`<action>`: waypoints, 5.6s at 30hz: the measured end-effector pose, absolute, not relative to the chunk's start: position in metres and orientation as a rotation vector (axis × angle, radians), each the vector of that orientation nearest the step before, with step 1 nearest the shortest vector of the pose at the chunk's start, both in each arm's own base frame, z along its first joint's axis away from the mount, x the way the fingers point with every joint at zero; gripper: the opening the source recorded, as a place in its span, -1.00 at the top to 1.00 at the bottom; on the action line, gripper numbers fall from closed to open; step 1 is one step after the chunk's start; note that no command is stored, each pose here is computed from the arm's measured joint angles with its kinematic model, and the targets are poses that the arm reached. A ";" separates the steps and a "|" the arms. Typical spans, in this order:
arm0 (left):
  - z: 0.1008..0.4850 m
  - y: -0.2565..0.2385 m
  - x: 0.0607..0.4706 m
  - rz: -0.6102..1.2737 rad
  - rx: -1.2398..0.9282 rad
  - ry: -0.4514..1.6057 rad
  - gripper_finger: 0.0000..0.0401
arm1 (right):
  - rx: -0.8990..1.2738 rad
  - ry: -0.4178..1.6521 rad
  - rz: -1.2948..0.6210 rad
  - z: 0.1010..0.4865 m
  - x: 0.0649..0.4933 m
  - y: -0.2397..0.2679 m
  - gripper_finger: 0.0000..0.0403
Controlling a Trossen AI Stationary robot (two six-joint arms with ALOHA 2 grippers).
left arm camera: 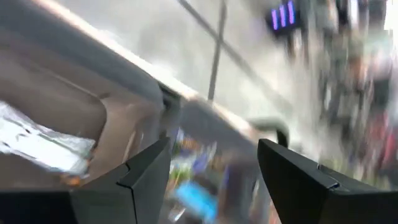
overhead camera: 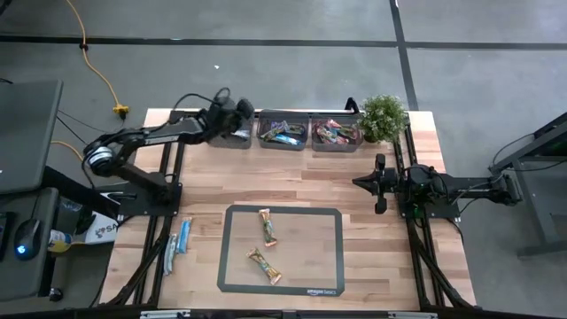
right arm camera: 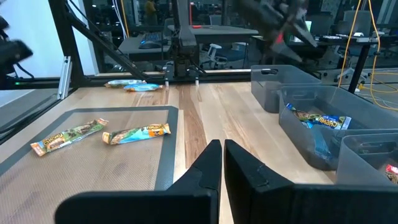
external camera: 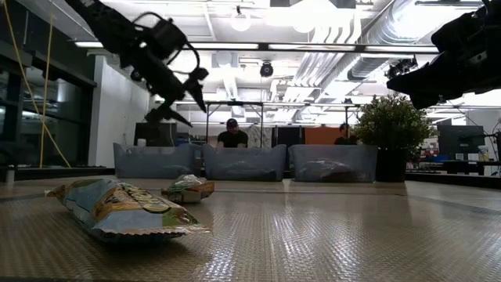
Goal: Pick and place Granola Bars by type
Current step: Put the orange granola bar into the left black bin
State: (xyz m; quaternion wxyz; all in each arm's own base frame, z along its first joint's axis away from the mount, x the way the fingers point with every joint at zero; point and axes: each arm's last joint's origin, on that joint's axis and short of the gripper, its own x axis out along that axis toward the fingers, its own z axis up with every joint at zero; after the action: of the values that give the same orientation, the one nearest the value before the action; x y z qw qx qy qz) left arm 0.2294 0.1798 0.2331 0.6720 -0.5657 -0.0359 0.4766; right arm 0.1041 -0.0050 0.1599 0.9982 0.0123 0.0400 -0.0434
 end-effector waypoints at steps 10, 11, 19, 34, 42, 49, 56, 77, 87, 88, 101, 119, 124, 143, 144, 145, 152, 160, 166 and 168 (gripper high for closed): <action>0.294 0.126 0.156 0.855 -1.026 0.183 -0.18 | 0.025 0.080 -0.087 0.160 0.104 -0.005 0.99; 0.298 0.120 0.147 0.866 -1.012 0.188 -0.18 | 0.025 0.080 -0.087 0.160 0.104 -0.005 0.99; 0.312 0.076 0.095 0.837 -1.000 0.212 -0.18 | 0.024 0.080 -0.087 0.160 0.104 -0.005 0.99; 0.309 0.048 0.096 0.158 -0.829 0.496 -0.18 | 0.025 0.080 -0.087 0.160 0.104 -0.005 0.99; 0.299 0.037 0.124 -0.070 -0.588 0.652 -0.18 | 0.025 0.080 -0.087 0.160 0.104 -0.005 0.99; 0.279 0.013 0.159 -0.293 -0.152 0.819 -0.18 | 0.024 0.080 -0.087 0.160 0.104 -0.005 0.99; 0.257 -0.016 0.184 -0.470 0.300 0.916 -0.18 | 0.025 0.080 -0.087 0.160 0.104 -0.005 0.99; 0.201 -0.053 0.259 -0.652 0.910 0.845 -0.18 | 0.024 0.080 -0.087 0.160 0.104 -0.005 0.99; 0.184 -0.059 0.287 -0.783 0.994 0.853 -0.18 | 0.025 0.075 -0.087 0.160 0.104 -0.005 0.99; 0.181 -0.060 0.291 -0.796 1.007 0.853 -0.18 | 0.025 0.075 -0.087 0.160 0.104 -0.005 0.99; 0.180 -0.064 0.318 -0.843 1.178 0.810 -0.18 | 0.025 0.073 -0.087 0.161 0.104 -0.005 0.99; 0.206 -0.048 0.356 -0.946 0.999 1.045 -0.18 | 0.025 0.068 -0.087 0.161 0.104 -0.005 0.99; 0.200 -0.053 0.355 -0.984 0.987 1.069 -0.18 | 0.025 0.066 -0.087 0.161 0.104 -0.005 0.99; 0.179 -0.054 0.365 -0.974 0.958 1.078 -0.18 | 0.025 0.067 -0.087 0.161 0.104 -0.005 0.99; 0.178 -0.055 0.366 -0.971 0.959 1.073 -0.18 | 0.025 0.067 -0.087 0.161 0.104 -0.005 0.99; 0.177 -0.054 0.366 -0.977 0.956 1.082 -0.18 | 0.025 0.066 -0.087 0.161 0.104 -0.005 0.99; 0.162 -0.055 0.372 -0.980 0.953 1.092 -0.18 | 0.025 0.066 -0.087 0.161 0.104 -0.005 0.99; 0.154 -0.055 0.371 -0.995 0.937 1.129 -0.18 | 0.025 0.079 -0.087 0.160 0.105 -0.005 0.99; 0.148 -0.055 0.367 -1.006 0.929 1.112 -0.18 | 0.024 0.079 -0.090 0.160 0.105 -0.005 0.99; 0.145 -0.054 0.365 -1.007 0.928 1.121 -0.18 | 0.024 0.079 -0.089 0.160 0.105 -0.005 0.99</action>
State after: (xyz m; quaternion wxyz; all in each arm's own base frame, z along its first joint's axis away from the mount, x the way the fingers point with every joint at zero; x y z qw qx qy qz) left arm 0.3649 -0.0545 0.1451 -0.6334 -0.4057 -0.4902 0.4403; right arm 0.1050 -0.0051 0.1601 0.9981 0.0122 0.0396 -0.0445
